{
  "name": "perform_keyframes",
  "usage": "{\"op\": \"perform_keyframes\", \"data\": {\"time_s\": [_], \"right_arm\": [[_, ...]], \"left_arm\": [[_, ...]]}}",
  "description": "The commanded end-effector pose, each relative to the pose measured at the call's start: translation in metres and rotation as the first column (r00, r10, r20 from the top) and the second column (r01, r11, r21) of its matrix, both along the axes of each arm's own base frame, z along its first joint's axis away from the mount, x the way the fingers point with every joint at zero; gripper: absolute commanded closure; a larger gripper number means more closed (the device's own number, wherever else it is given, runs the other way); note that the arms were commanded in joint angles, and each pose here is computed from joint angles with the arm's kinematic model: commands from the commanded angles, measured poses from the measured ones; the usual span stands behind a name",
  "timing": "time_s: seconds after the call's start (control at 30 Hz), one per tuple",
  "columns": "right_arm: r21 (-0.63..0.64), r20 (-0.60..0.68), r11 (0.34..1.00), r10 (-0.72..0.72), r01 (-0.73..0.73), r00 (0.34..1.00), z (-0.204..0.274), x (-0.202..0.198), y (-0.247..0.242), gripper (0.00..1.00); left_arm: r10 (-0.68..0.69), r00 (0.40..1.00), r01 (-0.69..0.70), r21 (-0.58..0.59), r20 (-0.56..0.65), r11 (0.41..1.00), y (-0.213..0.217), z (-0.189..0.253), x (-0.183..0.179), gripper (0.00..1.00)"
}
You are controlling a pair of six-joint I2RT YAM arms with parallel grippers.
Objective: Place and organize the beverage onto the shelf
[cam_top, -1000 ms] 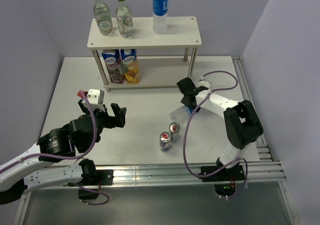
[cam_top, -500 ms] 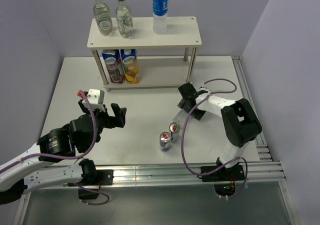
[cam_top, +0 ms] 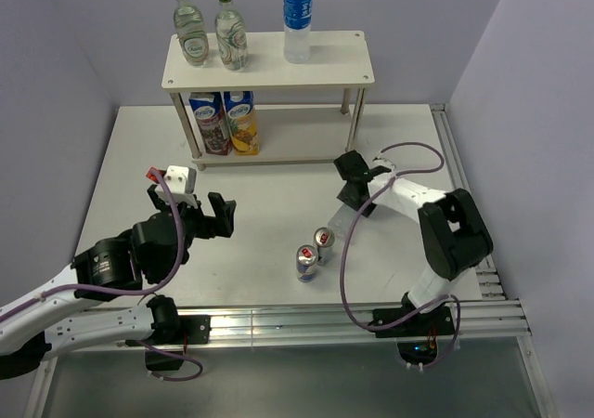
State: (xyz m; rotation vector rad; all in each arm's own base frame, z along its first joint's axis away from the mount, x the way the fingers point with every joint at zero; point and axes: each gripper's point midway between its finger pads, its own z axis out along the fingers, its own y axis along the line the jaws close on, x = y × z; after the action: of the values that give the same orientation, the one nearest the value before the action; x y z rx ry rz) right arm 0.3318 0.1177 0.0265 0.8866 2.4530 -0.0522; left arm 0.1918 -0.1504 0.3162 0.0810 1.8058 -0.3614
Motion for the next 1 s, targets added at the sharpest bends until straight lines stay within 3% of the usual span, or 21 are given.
{"op": "perform_keyframes", "data": {"time_s": [0.0,0.13,0.23,0.3,0.37,0.4,0.43,0.5,0.6,0.77,0.97], "right_arm": [[-0.056,0.233,0.998,-0.014,0.028,0.972,0.094,0.012,-0.014,1.00],[-0.095,0.489,0.995,0.020,0.031,0.872,0.213,0.015,-0.015,1.00],[-0.154,0.660,0.988,0.104,-0.002,0.744,0.298,0.011,-0.018,1.00],[-0.124,0.792,0.992,0.108,-0.014,0.601,0.356,0.008,-0.015,1.00],[-0.203,0.848,0.976,0.213,-0.075,0.484,0.395,0.000,-0.013,1.00],[-0.193,0.903,0.979,0.205,-0.071,0.379,0.421,0.001,-0.010,1.00],[-0.264,0.908,0.960,0.281,-0.097,0.309,0.436,-0.002,-0.005,1.00],[-0.258,0.953,0.964,0.266,-0.071,0.146,0.473,-0.011,-0.007,1.00],[-0.344,0.938,0.939,0.345,-0.027,0.026,0.508,-0.007,0.002,1.00],[-0.509,0.861,0.860,0.509,0.028,0.024,0.524,0.045,0.039,1.00],[-0.545,0.836,0.826,0.549,0.148,0.013,0.552,0.088,0.050,1.00]], "left_arm": [[-0.001,1.000,0.001,-0.001,0.003,1.000,-0.004,0.000,0.001,0.03],[0.010,1.000,-0.010,0.008,0.002,1.000,-0.004,0.000,0.003,0.03],[0.018,1.000,-0.018,0.007,0.004,1.000,-0.002,0.000,0.003,0.03],[0.028,1.000,-0.029,0.006,0.006,1.000,0.000,0.001,0.003,0.03],[0.033,0.999,-0.033,0.012,0.005,0.999,0.001,0.000,0.004,0.03],[0.041,0.999,-0.041,0.013,0.005,0.999,0.002,-0.001,0.004,0.03],[0.044,0.999,-0.044,0.013,0.005,0.999,0.002,-0.001,0.005,0.03],[0.052,0.999,-0.052,0.020,0.005,0.998,0.003,-0.002,0.005,0.03],[0.062,0.998,-0.062,0.031,0.003,0.998,0.003,-0.004,0.006,0.03],[0.071,0.997,-0.071,0.034,0.006,0.997,0.004,-0.004,0.007,0.03],[0.075,0.997,-0.076,0.043,0.008,0.996,0.005,-0.006,0.008,0.03]]}}
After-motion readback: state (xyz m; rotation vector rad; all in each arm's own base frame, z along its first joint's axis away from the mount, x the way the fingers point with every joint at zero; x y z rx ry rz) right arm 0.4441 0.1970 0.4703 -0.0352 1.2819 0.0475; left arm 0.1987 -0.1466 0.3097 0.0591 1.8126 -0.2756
